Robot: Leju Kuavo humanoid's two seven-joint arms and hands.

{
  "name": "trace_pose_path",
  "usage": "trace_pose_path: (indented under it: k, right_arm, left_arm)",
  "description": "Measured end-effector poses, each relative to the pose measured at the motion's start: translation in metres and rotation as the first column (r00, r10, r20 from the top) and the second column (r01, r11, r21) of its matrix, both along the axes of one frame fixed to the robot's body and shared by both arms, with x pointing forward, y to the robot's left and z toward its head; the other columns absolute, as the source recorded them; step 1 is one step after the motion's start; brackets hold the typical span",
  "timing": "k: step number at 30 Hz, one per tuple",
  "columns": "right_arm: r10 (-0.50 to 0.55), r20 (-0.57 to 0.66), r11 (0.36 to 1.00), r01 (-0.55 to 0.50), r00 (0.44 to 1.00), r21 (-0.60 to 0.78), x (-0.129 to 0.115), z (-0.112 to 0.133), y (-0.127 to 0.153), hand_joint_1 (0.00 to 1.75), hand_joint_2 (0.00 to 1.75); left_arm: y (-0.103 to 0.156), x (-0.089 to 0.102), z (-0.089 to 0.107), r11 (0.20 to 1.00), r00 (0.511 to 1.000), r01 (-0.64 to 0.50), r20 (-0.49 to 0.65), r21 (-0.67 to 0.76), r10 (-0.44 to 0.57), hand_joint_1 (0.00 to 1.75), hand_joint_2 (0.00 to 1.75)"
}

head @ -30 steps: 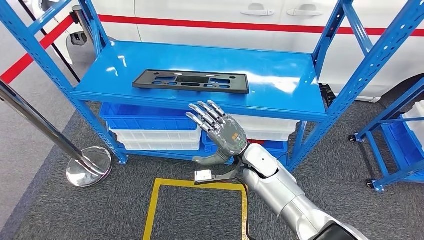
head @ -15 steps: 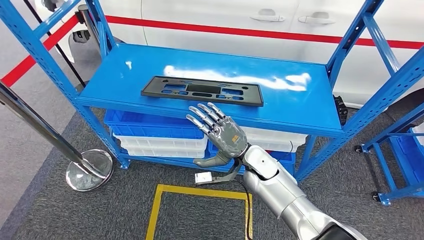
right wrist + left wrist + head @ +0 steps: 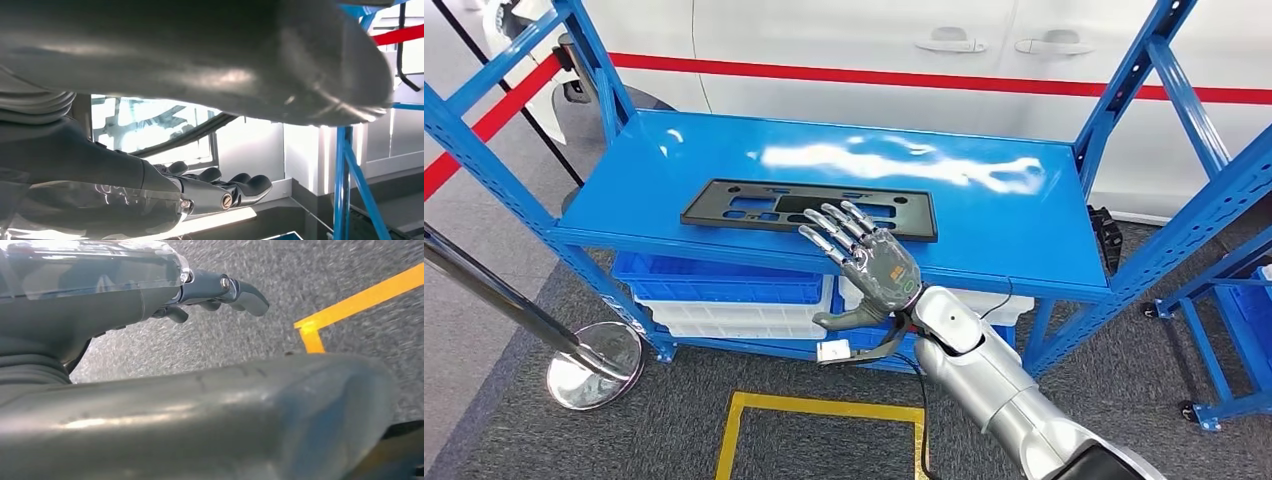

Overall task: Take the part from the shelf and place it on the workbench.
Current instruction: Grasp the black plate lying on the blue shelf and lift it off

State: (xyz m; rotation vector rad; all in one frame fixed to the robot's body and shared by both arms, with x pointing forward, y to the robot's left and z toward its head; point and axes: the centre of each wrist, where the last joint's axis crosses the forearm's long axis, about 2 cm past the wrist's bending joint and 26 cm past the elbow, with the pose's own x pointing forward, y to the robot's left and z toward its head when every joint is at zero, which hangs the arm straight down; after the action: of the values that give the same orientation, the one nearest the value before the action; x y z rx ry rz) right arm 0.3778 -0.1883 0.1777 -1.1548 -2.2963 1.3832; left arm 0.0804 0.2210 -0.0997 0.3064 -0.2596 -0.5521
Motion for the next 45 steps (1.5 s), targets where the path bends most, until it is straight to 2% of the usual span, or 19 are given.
trace_pose_path:
  k: [10, 14, 25, 30, 33, 37, 38, 39, 42, 44, 45]
  right_arm:
    - [0.000, 0.000, 1.000, 0.000, 1.000, -0.011, 0.002, 0.003, 0.000, 0.00, 0.00]
    - [-0.016, -0.024, 0.999, 0.015, 1.000, -0.038, 0.003, -0.002, -0.001, 0.00, 1.75]
    - [-0.180, -0.028, 0.960, 0.169, 0.983, -0.222, 0.019, 0.000, -0.002, 0.00, 1.75]
    - [-0.287, -0.028, 0.897, 0.259, 0.957, -0.357, 0.022, -0.011, 0.001, 0.00, 1.75]
    - [-0.318, -0.043, 0.854, 0.267, 0.947, -0.446, 0.025, -0.016, 0.004, 0.00, 1.75]
    - [-0.357, -0.056, 0.800, 0.275, 0.932, -0.533, 0.034, -0.015, 0.001, 0.43, 1.75]
    - [-0.367, -0.058, 0.789, 0.277, 0.929, -0.548, 0.035, -0.015, 0.001, 0.47, 1.75]
    - [-0.375, -0.061, 0.780, 0.280, 0.925, -0.560, 0.037, -0.015, 0.000, 0.69, 1.75]
    - [-0.393, -0.073, 0.758, 0.278, 0.917, -0.590, 0.037, -0.020, -0.004, 1.52, 1.75]
    - [-0.396, -0.078, 0.751, 0.274, 0.915, -0.601, 0.037, -0.023, -0.005, 1.55, 1.75]
    - [-0.394, -0.079, 0.751, 0.271, 0.916, -0.601, 0.036, -0.024, -0.006, 1.48, 1.75]
  left_arm:
    - [-0.001, 0.002, 0.000, 1.000, 1.000, 0.000, 0.007, -0.006, 0.000, 0.00, 0.00]
    - [-0.001, 0.003, 0.001, 1.000, 1.000, -0.003, 0.006, -0.009, 0.003, 0.00, 0.00]
    - [-0.005, 0.002, 0.001, 0.999, 0.999, -0.035, 0.004, -0.027, 0.035, 0.00, 0.00]
    - [-0.005, 0.002, 0.001, 0.999, 1.000, -0.029, 0.001, -0.027, 0.029, 0.00, 0.00]
    - [-0.004, 0.003, 0.001, 0.999, 1.000, -0.028, 0.001, -0.027, 0.028, 0.00, 0.00]
    - [-0.004, 0.004, 0.001, 0.999, 1.000, -0.030, -0.001, -0.026, 0.030, 0.00, 0.00]
    - [-0.004, 0.004, 0.001, 0.999, 1.000, -0.030, -0.001, -0.026, 0.030, 0.00, 0.00]
    - [-0.004, 0.004, 0.001, 0.999, 1.000, -0.031, -0.001, -0.026, 0.031, 0.00, 0.00]
    - [-0.004, 0.005, 0.001, 0.999, 1.000, -0.031, 0.000, -0.026, 0.031, 0.00, 0.00]
    - [-0.004, 0.004, 0.001, 0.999, 1.000, -0.031, -0.002, -0.025, 0.031, 0.00, 0.00]
    - [-0.004, 0.004, 0.001, 0.999, 0.999, -0.032, -0.002, -0.025, 0.032, 0.00, 0.00]
